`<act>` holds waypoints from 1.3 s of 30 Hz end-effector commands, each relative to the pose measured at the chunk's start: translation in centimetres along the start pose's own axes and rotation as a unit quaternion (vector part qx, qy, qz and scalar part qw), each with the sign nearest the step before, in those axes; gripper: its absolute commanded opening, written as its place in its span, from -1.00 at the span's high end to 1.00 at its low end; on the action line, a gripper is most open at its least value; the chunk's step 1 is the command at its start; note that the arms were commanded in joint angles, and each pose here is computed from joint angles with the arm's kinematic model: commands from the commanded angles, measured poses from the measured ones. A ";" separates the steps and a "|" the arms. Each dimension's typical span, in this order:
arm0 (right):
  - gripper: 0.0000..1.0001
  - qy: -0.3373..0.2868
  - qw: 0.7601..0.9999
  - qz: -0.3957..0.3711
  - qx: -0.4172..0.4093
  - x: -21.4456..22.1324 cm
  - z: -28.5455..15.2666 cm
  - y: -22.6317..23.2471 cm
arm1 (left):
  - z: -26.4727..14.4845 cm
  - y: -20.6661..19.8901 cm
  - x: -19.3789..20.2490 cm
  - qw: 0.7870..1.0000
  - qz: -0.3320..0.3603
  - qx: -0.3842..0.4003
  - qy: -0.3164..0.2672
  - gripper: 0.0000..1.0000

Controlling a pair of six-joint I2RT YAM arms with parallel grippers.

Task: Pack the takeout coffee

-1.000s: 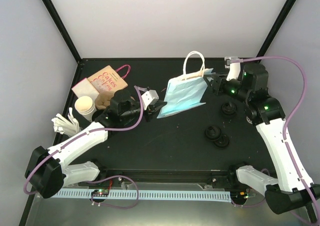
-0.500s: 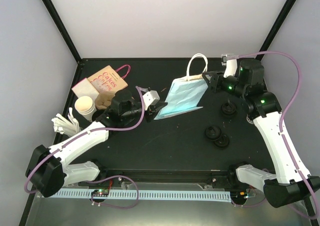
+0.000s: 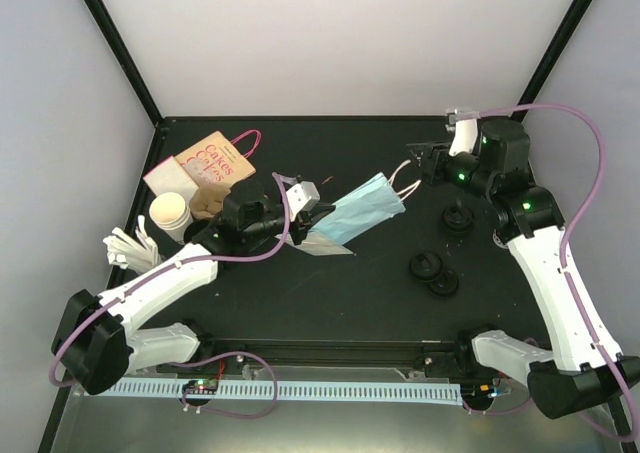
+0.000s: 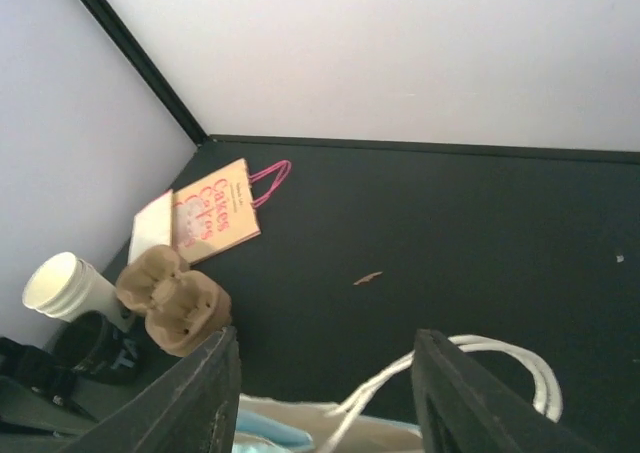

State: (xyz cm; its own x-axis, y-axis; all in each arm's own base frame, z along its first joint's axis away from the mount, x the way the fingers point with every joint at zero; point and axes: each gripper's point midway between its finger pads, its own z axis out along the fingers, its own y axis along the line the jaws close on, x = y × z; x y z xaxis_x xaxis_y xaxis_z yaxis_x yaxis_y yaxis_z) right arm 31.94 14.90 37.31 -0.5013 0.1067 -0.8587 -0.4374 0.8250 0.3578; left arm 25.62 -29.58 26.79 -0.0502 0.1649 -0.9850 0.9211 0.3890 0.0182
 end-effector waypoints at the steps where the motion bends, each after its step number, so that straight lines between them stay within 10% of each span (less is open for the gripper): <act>1: -0.04 -0.026 0.999 0.006 0.024 0.6 -1.5 -0.6 | 0.4 -0.2 -0.2 1.000 0.012 0.009 -0.006 0.97; 11: -0.23 -0.006 0.982 0.160 0.098 8.6 -1.4 -5.1 | 0.4 -0.3 -0.2 1.000 0.012 0.012 -0.008 0.97; 39: 0.32 0.037 0.954 0.285 0.081 13.3 4.4 -6.9 | 0.0 -1.0 -0.5 0.999 0.011 0.025 -0.019 0.97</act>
State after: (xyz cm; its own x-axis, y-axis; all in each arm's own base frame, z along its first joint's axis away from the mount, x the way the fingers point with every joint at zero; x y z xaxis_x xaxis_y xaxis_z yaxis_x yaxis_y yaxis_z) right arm 30.94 12.99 21.64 -0.6940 0.5074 -0.5108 0.0366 0.7334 0.6788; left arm 25.44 -29.81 25.73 -0.0692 0.1776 -0.9817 0.9285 0.3713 0.0017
